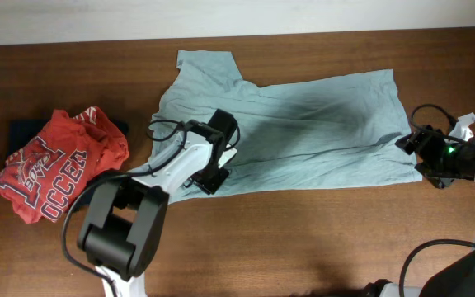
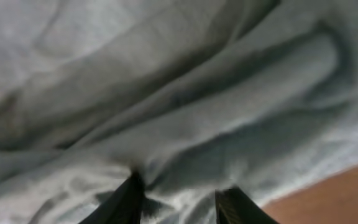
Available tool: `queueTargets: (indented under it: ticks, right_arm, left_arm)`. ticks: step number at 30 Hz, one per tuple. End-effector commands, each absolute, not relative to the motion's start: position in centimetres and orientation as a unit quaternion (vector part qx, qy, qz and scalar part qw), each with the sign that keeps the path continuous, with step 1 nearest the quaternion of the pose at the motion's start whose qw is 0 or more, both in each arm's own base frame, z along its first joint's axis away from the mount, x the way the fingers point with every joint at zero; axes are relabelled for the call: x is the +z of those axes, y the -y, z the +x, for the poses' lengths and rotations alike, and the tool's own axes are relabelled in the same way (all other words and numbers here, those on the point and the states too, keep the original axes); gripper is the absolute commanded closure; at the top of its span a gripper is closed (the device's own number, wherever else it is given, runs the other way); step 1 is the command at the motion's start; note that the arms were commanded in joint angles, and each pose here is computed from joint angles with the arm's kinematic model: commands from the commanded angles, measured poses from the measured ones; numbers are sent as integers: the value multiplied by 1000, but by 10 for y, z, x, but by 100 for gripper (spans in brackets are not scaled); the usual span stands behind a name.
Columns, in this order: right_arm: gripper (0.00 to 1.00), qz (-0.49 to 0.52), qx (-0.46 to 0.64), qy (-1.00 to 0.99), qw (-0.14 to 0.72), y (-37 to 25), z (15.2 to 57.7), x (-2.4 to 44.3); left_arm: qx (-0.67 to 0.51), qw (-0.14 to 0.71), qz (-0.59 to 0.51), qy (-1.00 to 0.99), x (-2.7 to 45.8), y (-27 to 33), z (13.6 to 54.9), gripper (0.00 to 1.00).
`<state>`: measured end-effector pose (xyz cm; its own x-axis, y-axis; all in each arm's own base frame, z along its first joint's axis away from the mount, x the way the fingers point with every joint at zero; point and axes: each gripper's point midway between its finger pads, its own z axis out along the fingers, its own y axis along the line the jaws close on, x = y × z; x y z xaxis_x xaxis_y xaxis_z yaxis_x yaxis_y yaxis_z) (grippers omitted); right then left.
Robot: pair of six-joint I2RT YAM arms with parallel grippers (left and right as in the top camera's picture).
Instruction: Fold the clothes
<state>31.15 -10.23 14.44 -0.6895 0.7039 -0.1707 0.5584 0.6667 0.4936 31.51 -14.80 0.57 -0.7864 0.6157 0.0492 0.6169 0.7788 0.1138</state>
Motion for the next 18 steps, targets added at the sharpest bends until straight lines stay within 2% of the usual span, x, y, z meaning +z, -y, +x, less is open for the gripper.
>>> queueTargets:
  ticks: [1,6,18]
  right_arm:
    - [21,344,197,-898,191,104,314,153]
    - [21,344,197,-898,191,104,315,153]
    - [21,342,196,-898,196,105,316,154]
  left_arm:
    - [-66,3,-316,946,1,145,317,63]
    - [-80,0,-316,945,2,141,320,73]
    - [-113,-8,-328,938,26,136,335,77]
